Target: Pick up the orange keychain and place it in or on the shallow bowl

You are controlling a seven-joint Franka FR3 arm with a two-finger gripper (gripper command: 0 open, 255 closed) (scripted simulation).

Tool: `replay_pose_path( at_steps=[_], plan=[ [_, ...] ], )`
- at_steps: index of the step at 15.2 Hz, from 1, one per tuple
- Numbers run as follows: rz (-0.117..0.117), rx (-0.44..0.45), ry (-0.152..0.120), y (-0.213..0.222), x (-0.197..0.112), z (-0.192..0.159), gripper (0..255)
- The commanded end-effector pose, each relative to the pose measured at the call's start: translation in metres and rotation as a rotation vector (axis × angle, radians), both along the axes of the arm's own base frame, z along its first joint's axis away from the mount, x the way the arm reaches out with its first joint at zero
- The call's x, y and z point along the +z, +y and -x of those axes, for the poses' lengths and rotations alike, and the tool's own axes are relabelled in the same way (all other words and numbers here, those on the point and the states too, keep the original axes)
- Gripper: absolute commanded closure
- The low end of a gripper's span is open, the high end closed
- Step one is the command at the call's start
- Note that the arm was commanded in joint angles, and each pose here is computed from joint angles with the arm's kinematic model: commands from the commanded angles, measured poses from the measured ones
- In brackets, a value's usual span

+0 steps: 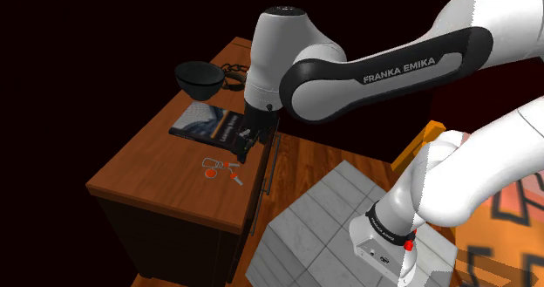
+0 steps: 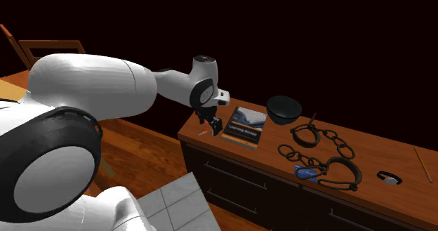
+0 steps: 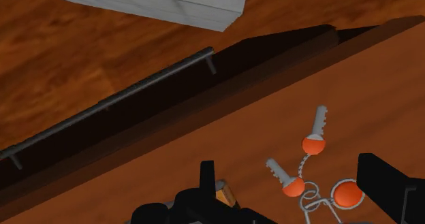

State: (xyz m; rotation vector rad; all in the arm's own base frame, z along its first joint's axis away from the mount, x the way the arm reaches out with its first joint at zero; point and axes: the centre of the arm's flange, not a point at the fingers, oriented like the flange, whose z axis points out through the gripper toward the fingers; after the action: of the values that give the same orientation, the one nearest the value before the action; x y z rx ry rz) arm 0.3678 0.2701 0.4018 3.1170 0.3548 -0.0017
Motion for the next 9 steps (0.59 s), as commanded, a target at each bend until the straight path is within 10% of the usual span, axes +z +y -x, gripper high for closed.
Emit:
replay_pose_path(
  at_steps=[1,9],
  plan=[
    [-0.008,0.024,-0.001,0.021,-0.014,0.002,0],
    [-0.014,0.049,-0.001,0.044,-0.056,0.002,0]
  ],
)
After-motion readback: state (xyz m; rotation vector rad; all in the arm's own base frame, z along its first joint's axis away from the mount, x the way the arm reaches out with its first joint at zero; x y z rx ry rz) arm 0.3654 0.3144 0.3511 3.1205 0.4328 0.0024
